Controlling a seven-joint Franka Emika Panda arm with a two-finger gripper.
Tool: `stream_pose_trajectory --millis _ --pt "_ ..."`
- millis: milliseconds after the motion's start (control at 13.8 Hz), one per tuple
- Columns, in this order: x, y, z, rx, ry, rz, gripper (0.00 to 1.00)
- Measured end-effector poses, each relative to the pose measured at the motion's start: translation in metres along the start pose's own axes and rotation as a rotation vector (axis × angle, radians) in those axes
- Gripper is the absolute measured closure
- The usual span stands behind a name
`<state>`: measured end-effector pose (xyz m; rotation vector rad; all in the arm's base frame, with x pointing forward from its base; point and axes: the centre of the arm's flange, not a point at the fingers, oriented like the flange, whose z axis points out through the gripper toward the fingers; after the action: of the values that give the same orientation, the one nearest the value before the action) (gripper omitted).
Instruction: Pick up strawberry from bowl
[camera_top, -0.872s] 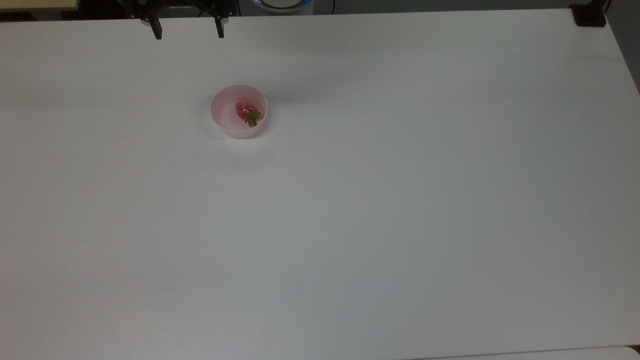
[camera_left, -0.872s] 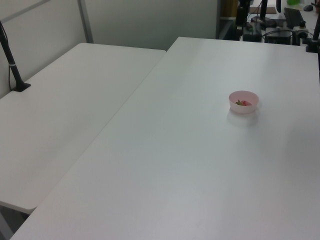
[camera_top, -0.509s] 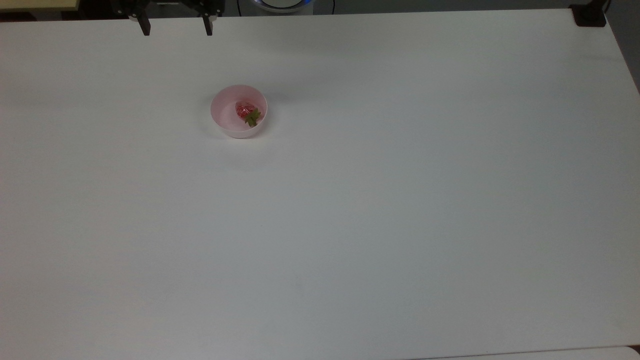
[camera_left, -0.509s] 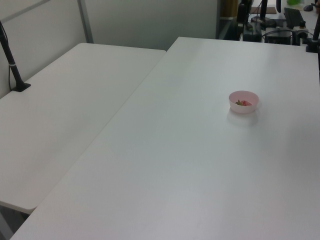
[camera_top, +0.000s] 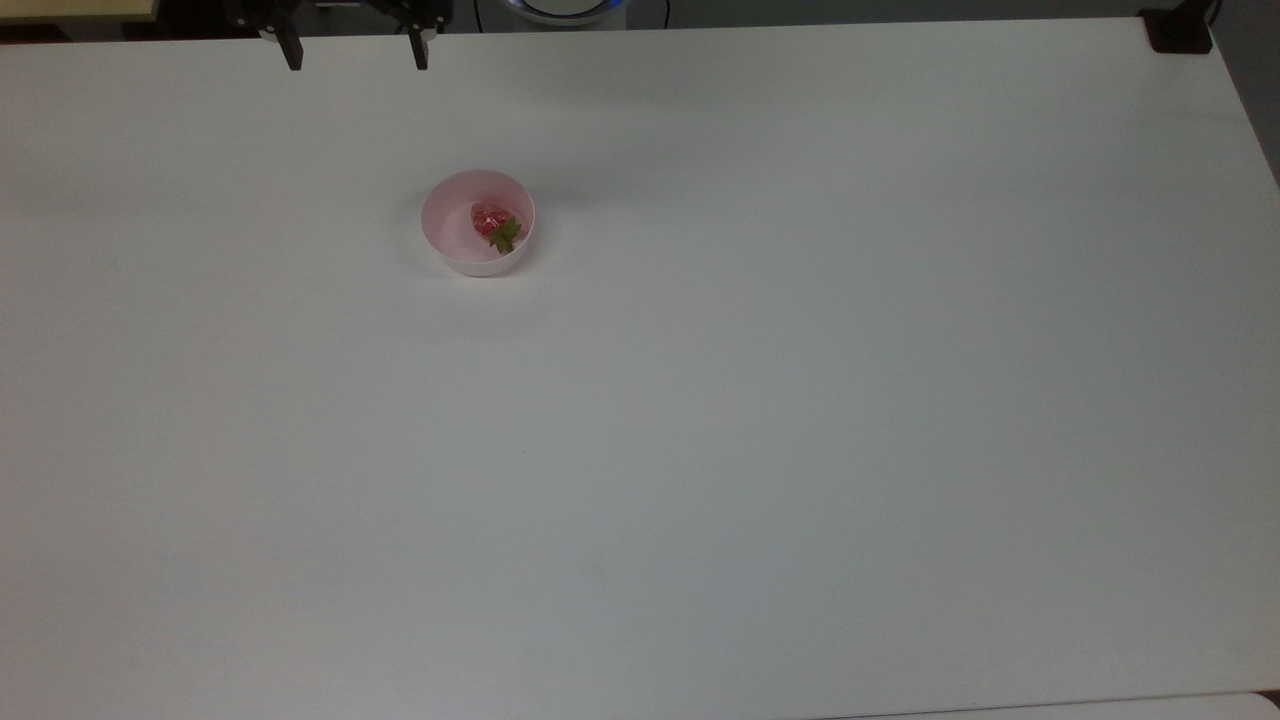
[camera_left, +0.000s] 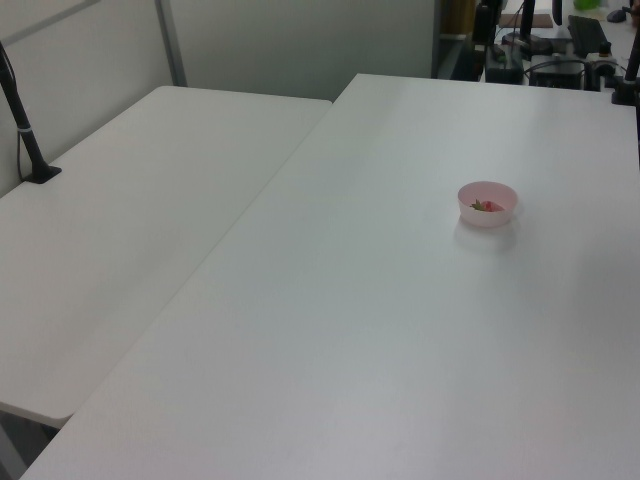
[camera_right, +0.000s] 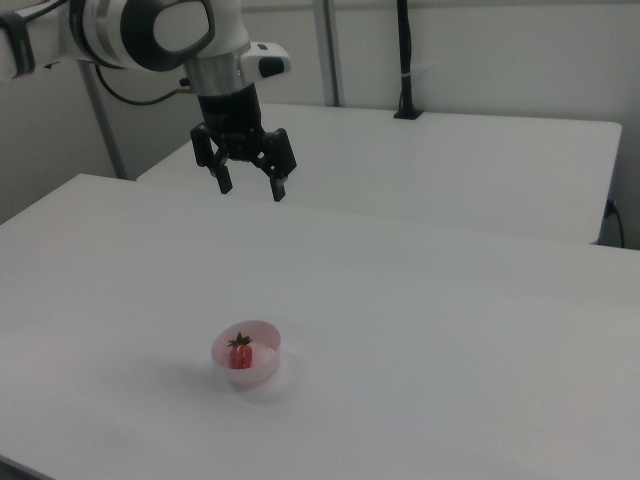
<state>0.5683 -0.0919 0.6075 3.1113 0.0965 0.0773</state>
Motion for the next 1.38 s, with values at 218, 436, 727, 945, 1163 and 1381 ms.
stream_pose_trajectory --millis 218,436,727,945,1163,1381 --pt "0.004 -0.009 0.011 0.006 -0.023 -0.018 0.0" --pt "0.015 -0.02 0.037 0.016 -0.068 -0.051 0.0" --pt "0.019 -0.04 0.098 0.048 -0.181 -0.206 0.07" --pt "0.013 -0.047 0.137 0.052 -0.219 -0.266 0.07" --pt "0.004 -0.048 0.184 0.021 -0.212 -0.306 0.07" --pt "-0.007 -0.034 0.21 0.023 -0.245 -0.359 0.11"
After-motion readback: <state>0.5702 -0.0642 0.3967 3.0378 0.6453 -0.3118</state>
